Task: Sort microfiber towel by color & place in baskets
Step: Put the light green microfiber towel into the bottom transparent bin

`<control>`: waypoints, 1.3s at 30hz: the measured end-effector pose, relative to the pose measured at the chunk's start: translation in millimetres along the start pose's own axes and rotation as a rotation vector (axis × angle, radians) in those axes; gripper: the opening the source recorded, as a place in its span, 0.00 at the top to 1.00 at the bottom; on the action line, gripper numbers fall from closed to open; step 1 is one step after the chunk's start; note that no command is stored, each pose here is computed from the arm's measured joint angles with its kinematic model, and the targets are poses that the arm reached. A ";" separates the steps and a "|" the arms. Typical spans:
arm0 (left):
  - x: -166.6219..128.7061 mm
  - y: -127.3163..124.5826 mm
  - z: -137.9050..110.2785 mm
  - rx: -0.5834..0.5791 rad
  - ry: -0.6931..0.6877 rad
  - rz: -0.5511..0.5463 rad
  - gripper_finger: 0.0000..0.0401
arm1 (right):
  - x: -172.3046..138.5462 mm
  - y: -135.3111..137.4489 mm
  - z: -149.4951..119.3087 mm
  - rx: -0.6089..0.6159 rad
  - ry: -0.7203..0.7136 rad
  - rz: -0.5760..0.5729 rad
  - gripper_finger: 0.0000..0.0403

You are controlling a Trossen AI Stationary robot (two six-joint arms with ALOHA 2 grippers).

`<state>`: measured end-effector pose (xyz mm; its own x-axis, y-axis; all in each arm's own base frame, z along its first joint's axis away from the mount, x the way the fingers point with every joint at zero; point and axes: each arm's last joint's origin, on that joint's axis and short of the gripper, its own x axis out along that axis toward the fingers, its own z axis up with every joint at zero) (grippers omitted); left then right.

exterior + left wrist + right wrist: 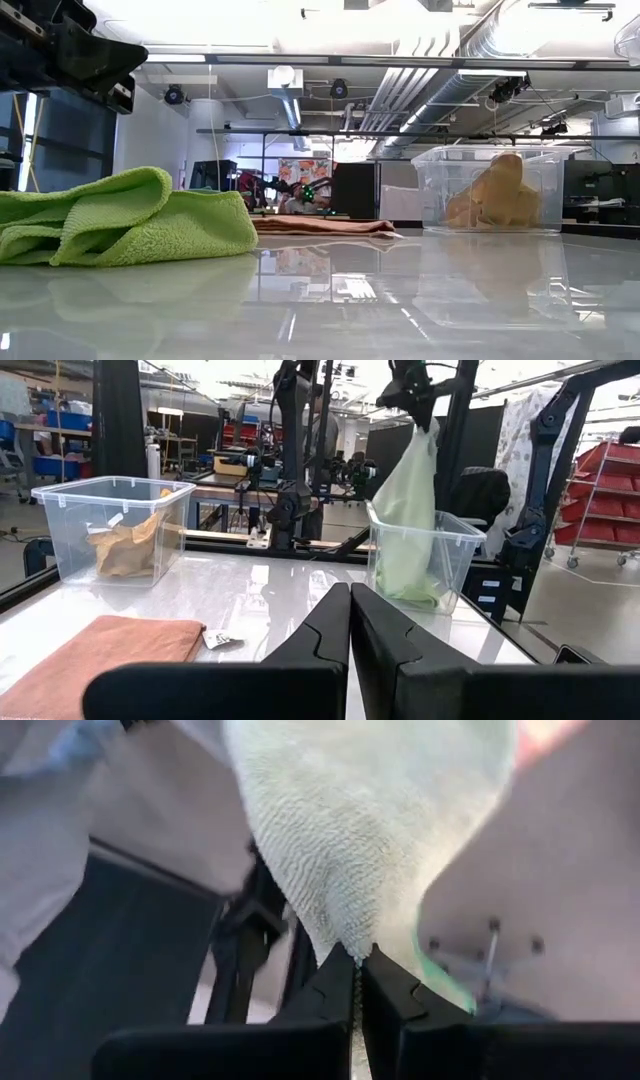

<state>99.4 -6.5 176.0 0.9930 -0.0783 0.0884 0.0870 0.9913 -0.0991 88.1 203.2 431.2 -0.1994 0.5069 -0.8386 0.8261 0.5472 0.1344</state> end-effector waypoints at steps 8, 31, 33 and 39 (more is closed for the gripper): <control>0.0 0.0 0.0 0.000 0.000 0.000 1.00 | 37.3 41.1 57.6 -0.280 -0.176 0.013 1.00; 0.0 0.0 0.0 0.000 0.000 0.000 1.00 | 53.6 92.6 108.2 -0.480 -0.471 0.259 0.66; 0.0 0.0 0.0 0.000 0.000 0.000 1.00 | 47.9 87.2 99.8 -0.390 -0.452 0.244 0.68; 0.0 0.0 0.0 0.000 0.000 0.000 1.00 | 68.8 62.5 100.9 -0.080 -0.498 0.064 0.73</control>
<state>99.4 -6.5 176.0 0.9930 -0.0779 0.0888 0.0866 0.9913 -0.0991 179.2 205.0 328.6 0.1419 0.1726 -0.9747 0.7818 0.5844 0.2173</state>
